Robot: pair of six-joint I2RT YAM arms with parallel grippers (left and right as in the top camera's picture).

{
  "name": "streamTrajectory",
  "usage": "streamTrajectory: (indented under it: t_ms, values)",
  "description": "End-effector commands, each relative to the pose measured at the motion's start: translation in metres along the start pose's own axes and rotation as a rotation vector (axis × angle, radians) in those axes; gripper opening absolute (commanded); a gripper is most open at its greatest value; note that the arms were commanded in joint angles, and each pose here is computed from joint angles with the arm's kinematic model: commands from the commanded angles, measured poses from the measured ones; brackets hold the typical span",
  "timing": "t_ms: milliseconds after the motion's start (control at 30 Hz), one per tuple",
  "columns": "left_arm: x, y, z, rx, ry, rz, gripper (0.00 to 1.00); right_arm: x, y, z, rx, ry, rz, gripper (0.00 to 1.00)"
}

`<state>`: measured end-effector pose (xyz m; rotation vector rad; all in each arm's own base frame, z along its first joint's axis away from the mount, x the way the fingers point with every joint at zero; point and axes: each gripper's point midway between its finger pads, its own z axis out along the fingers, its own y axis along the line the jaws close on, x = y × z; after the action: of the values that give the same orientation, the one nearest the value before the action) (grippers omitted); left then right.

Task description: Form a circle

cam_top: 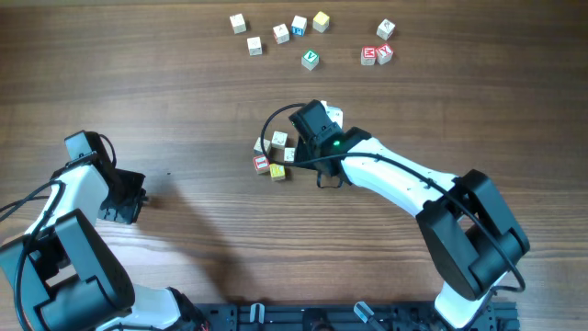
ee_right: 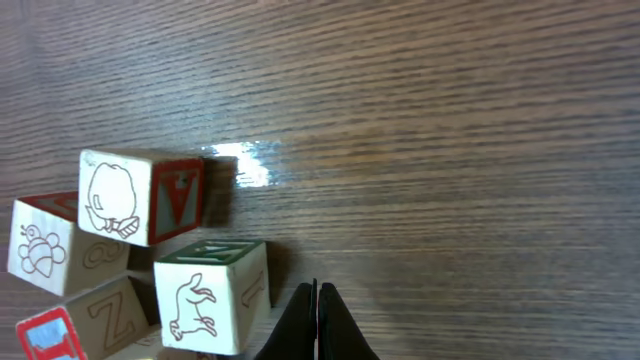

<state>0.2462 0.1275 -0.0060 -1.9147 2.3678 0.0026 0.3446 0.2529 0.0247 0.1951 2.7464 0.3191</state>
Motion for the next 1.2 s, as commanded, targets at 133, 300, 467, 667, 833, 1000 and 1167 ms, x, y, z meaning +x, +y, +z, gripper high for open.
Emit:
streamTrajectory:
  t_ms: [133,300,467,667,833,1000,1167]
  values:
    - [0.008,0.024,0.015,-0.092,0.023,0.007,0.04,0.011,-0.002,0.015,-0.02,0.055,-0.018,0.04]
    - [0.008,0.024,0.015,-0.092,0.024,0.007,0.04,0.011,-0.002,0.018,-0.021,0.058,-0.027,0.04]
    - [0.01,0.026,0.015,-0.099,0.03,0.007,0.04,0.013,-0.001,0.021,-0.033,0.068,-0.072,0.04]
    - [0.011,0.027,0.015,-0.106,0.035,0.007,0.04,0.014,0.0,0.021,-0.038,0.069,-0.097,0.04]
    - [0.013,0.03,0.014,-0.116,0.044,0.008,0.04,0.014,0.001,0.021,-0.045,0.072,-0.108,0.04]
    - [0.015,0.033,0.014,-0.126,0.052,0.009,0.04,0.015,0.006,0.021,-0.073,0.076,-0.149,0.04]
    - [0.015,0.033,0.014,-0.126,0.052,0.009,0.04,0.017,0.01,0.02,-0.099,0.091,-0.173,0.04]
